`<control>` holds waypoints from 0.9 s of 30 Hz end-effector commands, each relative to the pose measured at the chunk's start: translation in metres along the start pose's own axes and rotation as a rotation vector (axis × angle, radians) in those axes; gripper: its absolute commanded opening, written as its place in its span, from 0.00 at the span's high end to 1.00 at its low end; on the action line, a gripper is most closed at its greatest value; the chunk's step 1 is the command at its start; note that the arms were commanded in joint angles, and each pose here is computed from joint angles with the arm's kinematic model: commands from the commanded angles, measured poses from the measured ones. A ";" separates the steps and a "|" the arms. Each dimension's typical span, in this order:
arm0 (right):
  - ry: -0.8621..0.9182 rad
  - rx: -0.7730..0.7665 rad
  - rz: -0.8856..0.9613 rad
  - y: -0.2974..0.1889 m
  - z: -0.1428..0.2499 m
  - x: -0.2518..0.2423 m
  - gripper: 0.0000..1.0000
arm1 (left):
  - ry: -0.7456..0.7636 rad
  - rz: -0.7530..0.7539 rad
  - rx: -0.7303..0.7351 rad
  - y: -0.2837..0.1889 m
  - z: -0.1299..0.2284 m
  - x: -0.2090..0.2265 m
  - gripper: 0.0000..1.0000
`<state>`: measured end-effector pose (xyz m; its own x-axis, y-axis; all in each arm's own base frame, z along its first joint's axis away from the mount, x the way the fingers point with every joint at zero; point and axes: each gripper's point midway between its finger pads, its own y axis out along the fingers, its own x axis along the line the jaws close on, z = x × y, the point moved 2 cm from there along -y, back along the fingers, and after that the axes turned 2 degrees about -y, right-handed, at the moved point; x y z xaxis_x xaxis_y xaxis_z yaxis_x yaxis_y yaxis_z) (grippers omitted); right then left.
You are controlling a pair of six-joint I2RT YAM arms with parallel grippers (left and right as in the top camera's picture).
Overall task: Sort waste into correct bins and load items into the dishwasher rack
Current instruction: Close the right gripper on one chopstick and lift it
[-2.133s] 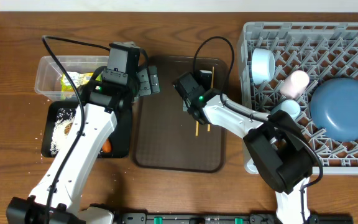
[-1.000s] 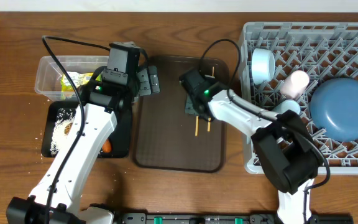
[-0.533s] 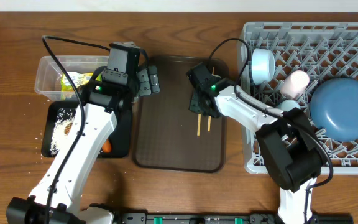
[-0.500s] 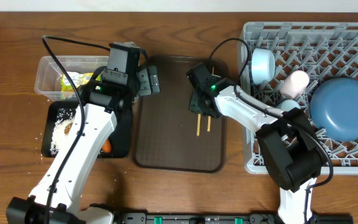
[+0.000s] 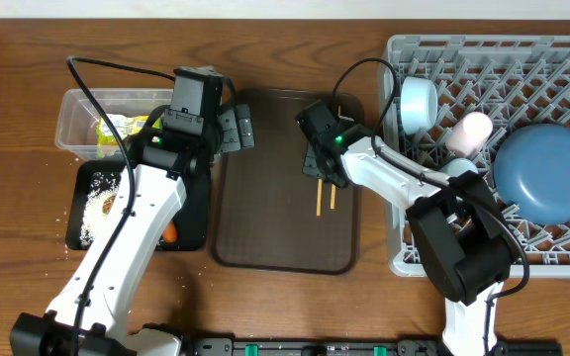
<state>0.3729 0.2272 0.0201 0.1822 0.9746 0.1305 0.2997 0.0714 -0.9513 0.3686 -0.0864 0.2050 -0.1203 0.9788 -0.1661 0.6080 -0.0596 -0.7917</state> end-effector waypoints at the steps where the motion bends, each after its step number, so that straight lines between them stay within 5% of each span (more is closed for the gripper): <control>1: -0.011 0.064 0.100 0.030 0.022 -0.025 0.82 | 0.014 0.001 -0.003 -0.001 -0.002 -0.001 0.02; 20: -0.031 0.049 0.102 0.042 0.021 -0.023 0.78 | 0.014 0.001 -0.003 -0.001 -0.002 -0.001 0.02; 27: -0.052 0.027 0.103 0.041 0.022 -0.018 0.88 | 0.014 0.001 -0.003 -0.001 -0.002 -0.001 0.02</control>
<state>0.3864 0.2251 0.0189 0.1785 0.9782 0.1060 0.3652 0.0342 -0.9303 0.3687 -0.0864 0.2051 -0.1202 0.9787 -0.1662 0.6083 -0.0597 -0.7915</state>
